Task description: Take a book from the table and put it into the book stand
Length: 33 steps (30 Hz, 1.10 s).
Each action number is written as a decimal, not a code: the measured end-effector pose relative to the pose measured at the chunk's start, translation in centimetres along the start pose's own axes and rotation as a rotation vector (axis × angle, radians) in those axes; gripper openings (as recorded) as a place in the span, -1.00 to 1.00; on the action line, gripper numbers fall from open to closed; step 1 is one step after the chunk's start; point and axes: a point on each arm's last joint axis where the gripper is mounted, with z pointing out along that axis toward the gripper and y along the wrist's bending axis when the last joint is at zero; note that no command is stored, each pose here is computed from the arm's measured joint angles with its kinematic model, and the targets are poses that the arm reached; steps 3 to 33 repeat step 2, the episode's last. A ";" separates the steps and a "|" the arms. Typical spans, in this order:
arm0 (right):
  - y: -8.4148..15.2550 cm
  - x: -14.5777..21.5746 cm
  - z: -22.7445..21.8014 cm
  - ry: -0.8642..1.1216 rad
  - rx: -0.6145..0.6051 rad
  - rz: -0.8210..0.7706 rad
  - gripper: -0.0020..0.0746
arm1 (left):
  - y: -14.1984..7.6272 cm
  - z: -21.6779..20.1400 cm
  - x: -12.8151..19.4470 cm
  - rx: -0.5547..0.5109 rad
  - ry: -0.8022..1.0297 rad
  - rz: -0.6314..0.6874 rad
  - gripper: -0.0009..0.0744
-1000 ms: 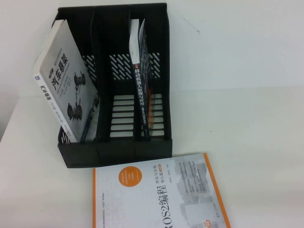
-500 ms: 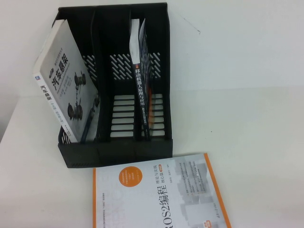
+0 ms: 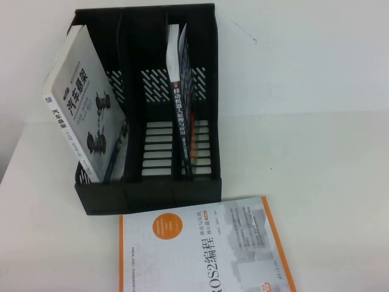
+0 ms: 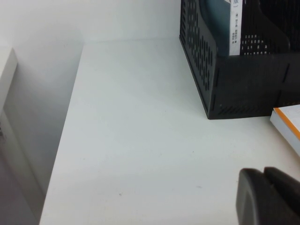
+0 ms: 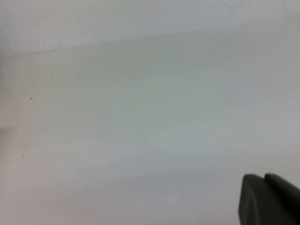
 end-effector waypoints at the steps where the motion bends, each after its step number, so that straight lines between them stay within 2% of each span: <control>1: 0.0 0.0 0.0 0.000 -0.001 -0.009 -0.95 | 0.0 0.0 0.0 0.000 0.000 0.000 -0.98; 33: 0.0 0.0 0.0 0.001 -0.003 -0.014 -0.95 | 0.0 0.0 0.0 0.000 0.000 0.000 -0.98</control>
